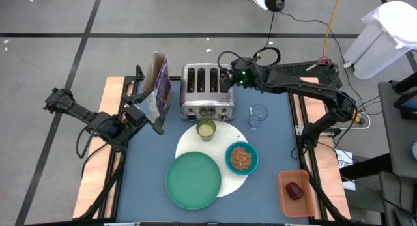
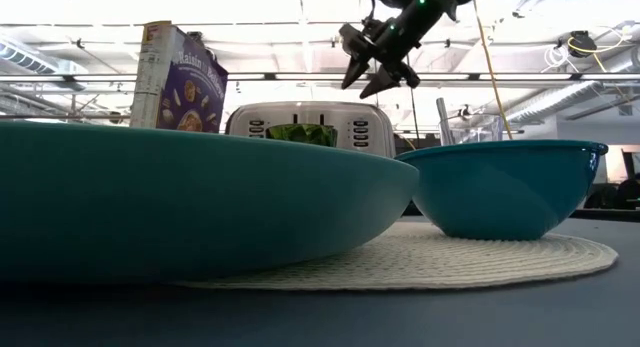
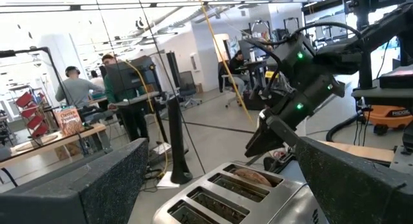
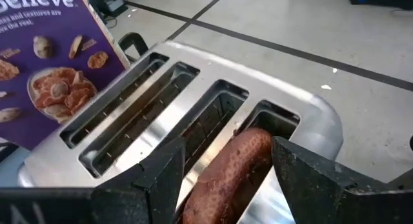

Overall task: Arrange a breakfast setting
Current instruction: Put the bread on the green plate

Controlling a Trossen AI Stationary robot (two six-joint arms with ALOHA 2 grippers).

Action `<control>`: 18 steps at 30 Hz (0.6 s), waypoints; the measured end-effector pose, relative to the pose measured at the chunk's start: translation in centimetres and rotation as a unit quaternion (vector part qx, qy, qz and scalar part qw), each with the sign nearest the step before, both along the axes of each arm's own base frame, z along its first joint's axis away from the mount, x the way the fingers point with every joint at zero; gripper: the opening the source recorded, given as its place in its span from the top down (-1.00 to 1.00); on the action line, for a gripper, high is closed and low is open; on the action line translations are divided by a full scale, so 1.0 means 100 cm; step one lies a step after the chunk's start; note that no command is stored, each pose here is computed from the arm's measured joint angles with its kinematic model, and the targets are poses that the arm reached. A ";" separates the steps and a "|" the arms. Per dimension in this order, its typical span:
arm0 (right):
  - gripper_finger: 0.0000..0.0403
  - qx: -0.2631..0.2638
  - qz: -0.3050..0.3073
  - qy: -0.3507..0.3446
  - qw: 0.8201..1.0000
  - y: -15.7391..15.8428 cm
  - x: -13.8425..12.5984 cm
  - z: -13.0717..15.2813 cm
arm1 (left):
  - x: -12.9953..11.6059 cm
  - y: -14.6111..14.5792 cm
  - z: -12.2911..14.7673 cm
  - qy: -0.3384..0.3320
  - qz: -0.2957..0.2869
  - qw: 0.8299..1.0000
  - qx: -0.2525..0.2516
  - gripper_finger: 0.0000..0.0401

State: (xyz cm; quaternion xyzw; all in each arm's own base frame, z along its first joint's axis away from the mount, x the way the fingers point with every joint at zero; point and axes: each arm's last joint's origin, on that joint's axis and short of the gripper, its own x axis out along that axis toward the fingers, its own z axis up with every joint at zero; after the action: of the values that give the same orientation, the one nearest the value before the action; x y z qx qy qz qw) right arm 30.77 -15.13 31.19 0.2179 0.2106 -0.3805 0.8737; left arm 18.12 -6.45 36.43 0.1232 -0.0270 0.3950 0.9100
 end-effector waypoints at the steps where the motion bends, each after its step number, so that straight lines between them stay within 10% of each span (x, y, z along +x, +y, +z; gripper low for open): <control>1: -0.11 0.001 0.001 0.002 1.000 0.001 0.000 -0.002 | 0.000 0.000 0.000 0.000 0.000 1.000 0.000 -0.97; 18: -0.11 0.013 0.015 0.029 0.999 0.005 0.015 -0.027 | 0.000 0.000 0.000 0.000 0.000 1.000 0.000 -0.97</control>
State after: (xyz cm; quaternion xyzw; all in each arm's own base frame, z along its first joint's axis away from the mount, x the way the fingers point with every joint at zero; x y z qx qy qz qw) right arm 32.25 -14.67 28.51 0.2154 0.2437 -0.3708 0.8699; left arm 18.11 -6.45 36.43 0.1229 -0.0272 0.3951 0.9100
